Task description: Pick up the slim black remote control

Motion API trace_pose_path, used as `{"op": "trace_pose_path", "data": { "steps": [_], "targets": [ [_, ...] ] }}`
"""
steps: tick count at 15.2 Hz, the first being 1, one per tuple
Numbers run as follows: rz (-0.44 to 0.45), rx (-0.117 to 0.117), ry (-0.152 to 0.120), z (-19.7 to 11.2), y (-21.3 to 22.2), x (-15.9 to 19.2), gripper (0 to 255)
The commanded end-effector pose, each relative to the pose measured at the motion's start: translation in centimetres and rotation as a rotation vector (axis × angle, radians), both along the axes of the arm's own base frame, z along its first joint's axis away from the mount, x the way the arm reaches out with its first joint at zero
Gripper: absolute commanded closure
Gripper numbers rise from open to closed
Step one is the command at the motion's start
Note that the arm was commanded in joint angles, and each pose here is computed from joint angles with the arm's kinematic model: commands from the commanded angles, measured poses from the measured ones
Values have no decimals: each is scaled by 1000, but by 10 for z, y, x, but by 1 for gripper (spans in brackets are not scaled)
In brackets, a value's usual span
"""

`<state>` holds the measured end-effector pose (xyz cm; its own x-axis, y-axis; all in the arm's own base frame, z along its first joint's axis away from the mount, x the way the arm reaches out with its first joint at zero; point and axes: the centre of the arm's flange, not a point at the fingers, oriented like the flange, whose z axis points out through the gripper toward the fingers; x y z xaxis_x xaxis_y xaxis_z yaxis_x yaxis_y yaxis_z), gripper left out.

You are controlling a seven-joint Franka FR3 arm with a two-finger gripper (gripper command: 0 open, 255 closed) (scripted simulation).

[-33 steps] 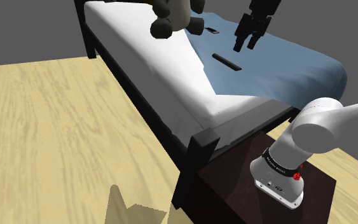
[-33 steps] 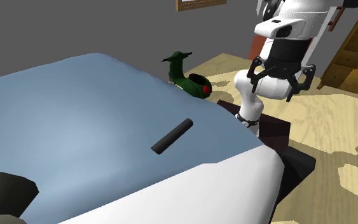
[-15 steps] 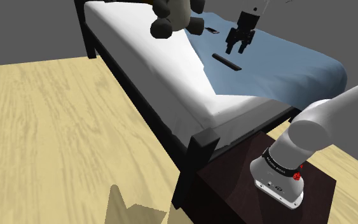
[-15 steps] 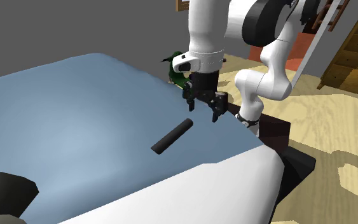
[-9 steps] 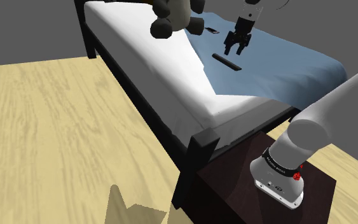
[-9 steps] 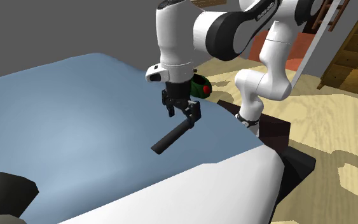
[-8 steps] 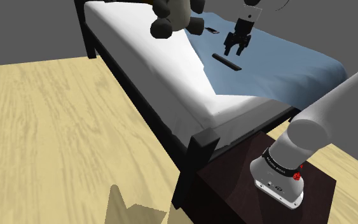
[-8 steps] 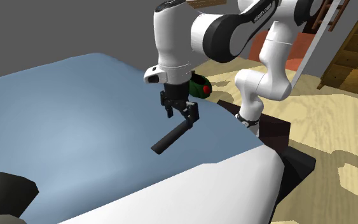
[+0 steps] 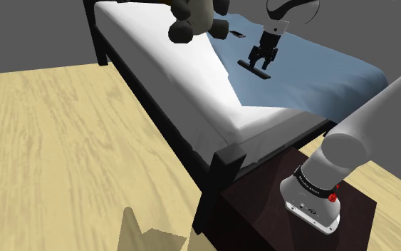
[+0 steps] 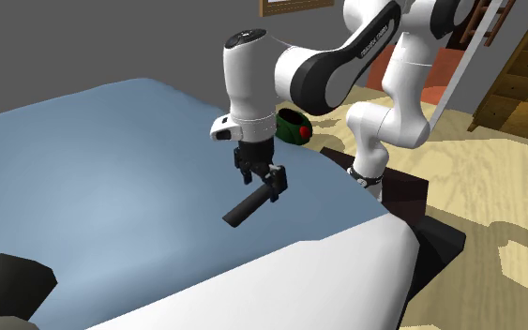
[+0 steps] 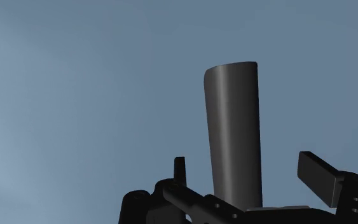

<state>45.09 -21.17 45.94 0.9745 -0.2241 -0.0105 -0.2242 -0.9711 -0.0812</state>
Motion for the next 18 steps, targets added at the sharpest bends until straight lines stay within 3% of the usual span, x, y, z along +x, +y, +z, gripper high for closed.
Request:
{"op": "trace_pose_path", "data": {
  "steps": [1, 2, 11, 18],
  "targets": [
    [0, 0, -1, -4, 0, 0, 0],
    [0, 0, -1, -4, 0, 0, 255],
    [0, 0, -1, -4, 0, 0, 255],
    [0, 0, -1, 33, 0, 0, 255]
  ]
}}
